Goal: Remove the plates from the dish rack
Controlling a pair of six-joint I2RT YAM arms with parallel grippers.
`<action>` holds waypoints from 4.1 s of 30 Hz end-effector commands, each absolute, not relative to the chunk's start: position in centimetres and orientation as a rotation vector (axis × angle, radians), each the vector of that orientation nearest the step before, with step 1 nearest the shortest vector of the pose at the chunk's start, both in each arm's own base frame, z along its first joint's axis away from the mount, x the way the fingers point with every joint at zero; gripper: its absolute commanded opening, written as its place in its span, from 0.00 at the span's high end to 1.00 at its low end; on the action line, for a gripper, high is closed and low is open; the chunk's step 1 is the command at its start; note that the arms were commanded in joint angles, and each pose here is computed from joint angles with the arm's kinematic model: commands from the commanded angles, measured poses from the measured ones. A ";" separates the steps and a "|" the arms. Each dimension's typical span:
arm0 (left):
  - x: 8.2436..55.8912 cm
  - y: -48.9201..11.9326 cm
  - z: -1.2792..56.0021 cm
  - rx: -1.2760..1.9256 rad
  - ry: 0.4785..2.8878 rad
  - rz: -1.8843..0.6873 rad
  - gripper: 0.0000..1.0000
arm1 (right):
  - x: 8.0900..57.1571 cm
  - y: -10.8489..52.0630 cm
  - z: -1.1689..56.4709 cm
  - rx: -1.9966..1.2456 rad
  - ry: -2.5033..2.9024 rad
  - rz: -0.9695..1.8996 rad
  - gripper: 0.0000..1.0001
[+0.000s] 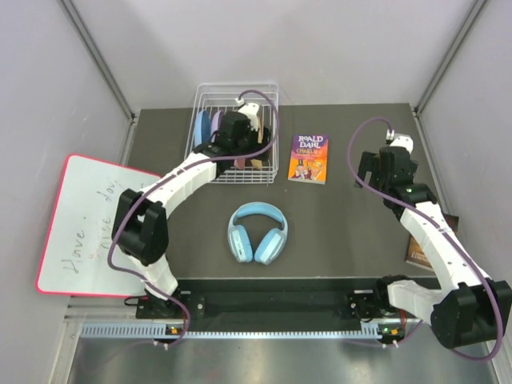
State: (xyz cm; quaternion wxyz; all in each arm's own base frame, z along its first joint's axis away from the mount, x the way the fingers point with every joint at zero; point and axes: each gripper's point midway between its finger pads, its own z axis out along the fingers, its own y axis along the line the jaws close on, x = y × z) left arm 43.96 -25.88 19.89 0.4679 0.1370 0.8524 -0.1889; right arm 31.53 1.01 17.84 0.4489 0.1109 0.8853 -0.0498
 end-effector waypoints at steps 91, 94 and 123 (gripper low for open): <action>38.4 -29.3 28.5 0.026 1.873 -0.501 1.00 | 37.7 17.6 20.7 0.074 1.964 0.774 0.08; 38.0 -29.2 29.4 0.028 1.847 -0.535 1.00 | 38.1 17.3 19.6 0.090 1.990 0.736 0.11; 37.9 -25.9 27.7 0.083 1.821 -0.338 0.02 | 35.1 2.2 19.3 0.490 1.952 0.406 1.00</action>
